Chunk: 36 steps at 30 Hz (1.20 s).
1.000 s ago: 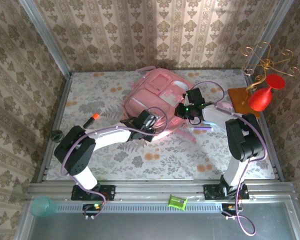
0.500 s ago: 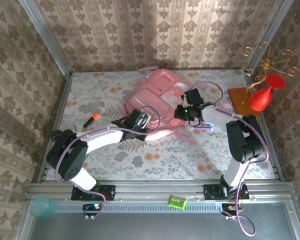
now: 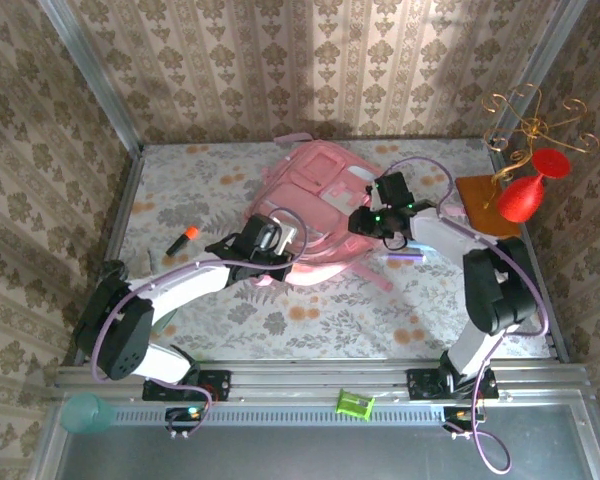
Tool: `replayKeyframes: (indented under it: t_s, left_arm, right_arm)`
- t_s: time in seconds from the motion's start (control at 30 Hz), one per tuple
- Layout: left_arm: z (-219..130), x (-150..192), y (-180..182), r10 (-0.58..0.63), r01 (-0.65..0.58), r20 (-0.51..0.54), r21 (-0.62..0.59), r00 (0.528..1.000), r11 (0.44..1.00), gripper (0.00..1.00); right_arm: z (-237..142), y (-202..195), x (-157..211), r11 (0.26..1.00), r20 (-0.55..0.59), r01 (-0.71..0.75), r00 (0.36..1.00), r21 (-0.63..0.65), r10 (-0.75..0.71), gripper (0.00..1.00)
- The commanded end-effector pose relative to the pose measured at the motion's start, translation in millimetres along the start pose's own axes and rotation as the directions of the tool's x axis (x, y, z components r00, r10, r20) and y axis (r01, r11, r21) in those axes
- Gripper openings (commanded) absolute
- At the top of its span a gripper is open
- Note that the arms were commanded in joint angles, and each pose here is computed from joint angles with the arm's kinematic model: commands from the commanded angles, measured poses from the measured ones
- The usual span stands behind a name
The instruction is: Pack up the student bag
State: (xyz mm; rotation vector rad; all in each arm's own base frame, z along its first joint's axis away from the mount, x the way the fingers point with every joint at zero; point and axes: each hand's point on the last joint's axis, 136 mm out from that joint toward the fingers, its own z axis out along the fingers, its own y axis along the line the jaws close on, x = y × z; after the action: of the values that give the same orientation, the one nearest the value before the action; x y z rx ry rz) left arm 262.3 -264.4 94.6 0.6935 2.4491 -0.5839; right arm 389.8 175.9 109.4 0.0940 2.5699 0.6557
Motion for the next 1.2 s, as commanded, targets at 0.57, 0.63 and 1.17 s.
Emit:
replayKeyframes:
  t_s: [0.57,0.63,1.17]
  left_arm:
    - [-2.2,16.1,-29.2,0.011,-0.009,-0.024,0.068,1.000,0.998,0.00]
    - [-1.4,18.4,-34.1,0.021,-0.019,-0.027,0.077,0.999,0.997,0.00]
    - [-14.6,43.6,19.3,0.152,-0.189,-0.169,-0.232,0.974,0.954,0.00]
  right_arm:
    - [28.4,48.0,70.3,0.961,-0.063,-0.228,0.973,-0.159,0.220,0.57]
    - [34.3,46.2,71.3,0.958,-0.062,-0.235,0.972,-0.161,0.228,0.55]
    - [2.7,7.1,49.0,0.996,0.022,-0.079,0.997,-0.051,0.080,0.00]
